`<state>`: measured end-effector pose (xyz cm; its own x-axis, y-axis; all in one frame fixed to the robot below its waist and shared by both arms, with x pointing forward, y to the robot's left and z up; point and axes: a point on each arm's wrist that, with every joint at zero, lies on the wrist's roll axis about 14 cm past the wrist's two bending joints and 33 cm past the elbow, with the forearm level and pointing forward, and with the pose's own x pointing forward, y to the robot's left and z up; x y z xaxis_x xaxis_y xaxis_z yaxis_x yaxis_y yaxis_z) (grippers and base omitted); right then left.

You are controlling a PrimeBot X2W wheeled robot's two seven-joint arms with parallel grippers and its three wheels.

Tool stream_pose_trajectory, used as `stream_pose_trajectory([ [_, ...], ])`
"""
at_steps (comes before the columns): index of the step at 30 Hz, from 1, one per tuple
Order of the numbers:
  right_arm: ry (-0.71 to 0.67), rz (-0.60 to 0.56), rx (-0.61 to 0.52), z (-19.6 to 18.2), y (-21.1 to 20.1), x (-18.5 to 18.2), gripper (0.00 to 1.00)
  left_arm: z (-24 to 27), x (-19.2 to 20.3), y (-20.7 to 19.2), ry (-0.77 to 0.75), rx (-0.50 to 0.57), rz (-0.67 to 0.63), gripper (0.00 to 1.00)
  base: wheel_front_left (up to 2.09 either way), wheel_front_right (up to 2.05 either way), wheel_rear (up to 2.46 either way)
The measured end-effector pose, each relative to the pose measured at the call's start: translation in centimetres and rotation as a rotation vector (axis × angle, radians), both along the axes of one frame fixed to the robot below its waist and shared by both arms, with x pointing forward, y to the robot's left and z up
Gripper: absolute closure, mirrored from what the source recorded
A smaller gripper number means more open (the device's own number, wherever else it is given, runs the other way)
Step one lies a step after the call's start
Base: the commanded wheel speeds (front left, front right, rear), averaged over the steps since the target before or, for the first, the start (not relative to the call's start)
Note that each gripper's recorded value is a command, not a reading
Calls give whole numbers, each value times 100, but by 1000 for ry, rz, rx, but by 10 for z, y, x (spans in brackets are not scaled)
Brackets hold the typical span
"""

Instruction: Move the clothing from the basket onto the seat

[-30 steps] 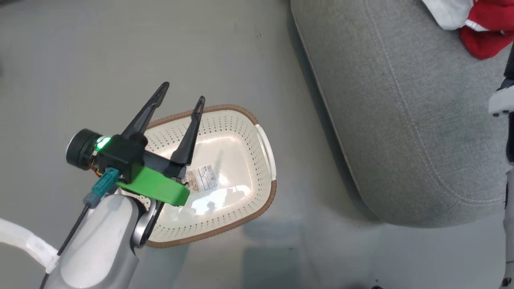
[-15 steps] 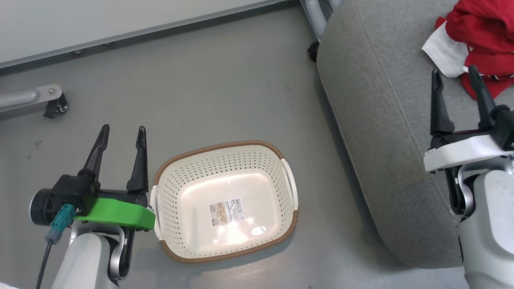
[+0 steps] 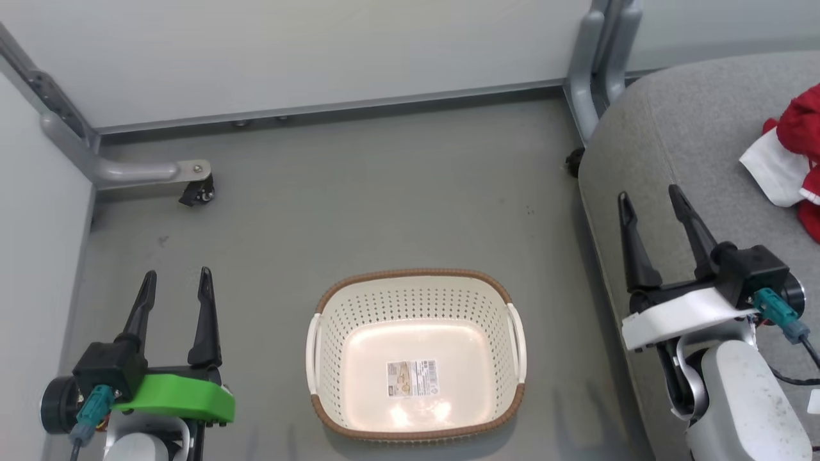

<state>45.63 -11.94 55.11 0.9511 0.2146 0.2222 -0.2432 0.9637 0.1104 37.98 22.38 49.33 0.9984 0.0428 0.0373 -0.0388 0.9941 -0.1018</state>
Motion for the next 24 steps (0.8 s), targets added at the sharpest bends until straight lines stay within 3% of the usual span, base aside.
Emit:
stream_pose_trajectory([
  [7, -14, 43, -3, 6, 17, -26, 0, 7, -28, 5, -22, 4, 28, 0, 0, 0, 0],
  [24, 22, -55, 12, -7, -21, -68, 0, 20, -36, -12, -69, -12, -11, 0, 0, 0, 0],
])
